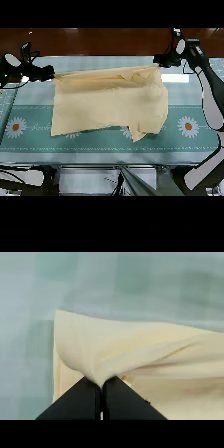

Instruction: Fold the shirts.

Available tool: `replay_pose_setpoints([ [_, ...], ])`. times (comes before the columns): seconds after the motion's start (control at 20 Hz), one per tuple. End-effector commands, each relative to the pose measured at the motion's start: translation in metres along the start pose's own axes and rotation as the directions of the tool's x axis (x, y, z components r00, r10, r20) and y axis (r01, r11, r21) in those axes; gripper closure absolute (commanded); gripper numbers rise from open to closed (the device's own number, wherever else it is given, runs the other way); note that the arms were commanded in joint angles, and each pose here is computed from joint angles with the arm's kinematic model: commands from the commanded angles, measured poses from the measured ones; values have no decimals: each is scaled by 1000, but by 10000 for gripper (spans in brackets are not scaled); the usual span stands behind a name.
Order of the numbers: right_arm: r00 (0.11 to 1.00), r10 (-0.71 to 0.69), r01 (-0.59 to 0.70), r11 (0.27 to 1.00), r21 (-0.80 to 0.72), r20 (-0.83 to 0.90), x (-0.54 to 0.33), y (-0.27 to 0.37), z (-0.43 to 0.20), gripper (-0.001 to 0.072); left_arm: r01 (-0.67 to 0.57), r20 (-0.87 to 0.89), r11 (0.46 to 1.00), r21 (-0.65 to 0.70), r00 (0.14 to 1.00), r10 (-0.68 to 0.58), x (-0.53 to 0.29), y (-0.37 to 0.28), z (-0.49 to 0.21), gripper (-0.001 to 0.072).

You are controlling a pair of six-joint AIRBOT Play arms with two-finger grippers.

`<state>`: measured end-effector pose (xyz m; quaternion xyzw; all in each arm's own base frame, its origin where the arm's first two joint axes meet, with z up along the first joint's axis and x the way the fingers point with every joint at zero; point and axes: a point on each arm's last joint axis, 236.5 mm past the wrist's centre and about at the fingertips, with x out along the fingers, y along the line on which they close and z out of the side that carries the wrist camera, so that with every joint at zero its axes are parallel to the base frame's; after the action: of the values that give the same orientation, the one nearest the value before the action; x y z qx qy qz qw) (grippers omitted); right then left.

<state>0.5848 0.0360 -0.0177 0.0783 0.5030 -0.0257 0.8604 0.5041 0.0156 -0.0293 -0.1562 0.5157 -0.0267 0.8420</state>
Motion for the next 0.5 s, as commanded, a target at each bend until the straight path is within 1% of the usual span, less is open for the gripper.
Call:
replay_pose_setpoints([
  [0.0,992,-24,25,1000,6,-123,-8,-10,-27,675,16,-122,1000,-5,992,-17,4,-2,-29,688],
  [0.15,970,-43,47,999,13,-241,-11,-16,-55,675,26,-222,1000,-12,975,-28,4,-3,-53,686],
  [0.2,963,-43,49,999,16,-266,-12,-17,-61,675,27,-237,1000,-16,971,-30,5,-3,-56,655],
  [0.25,960,-41,48,999,17,-276,-12,-16,-64,671,28,-250,999,-20,968,-32,6,-3,-59,536],
  [0.3,958,-29,38,999,24,-284,-13,-13,-65,609,21,-261,999,-46,965,-33,6,-3,-62,339],
  [0.35,955,-22,30,999,22,-297,-14,-12,-69,526,13,-272,998,-67,962,-31,5,-1,-64,216],
  [0.4,946,-38,32,999,-24,-321,-17,-16,-74,453,12,-289,997,-74,957,-33,1,0,-68,183],
  [0.45,933,-71,42,995,-89,-352,-24,-25,-80,394,3,-322,997,-73,946,-26,-7,5,-73,183],
])
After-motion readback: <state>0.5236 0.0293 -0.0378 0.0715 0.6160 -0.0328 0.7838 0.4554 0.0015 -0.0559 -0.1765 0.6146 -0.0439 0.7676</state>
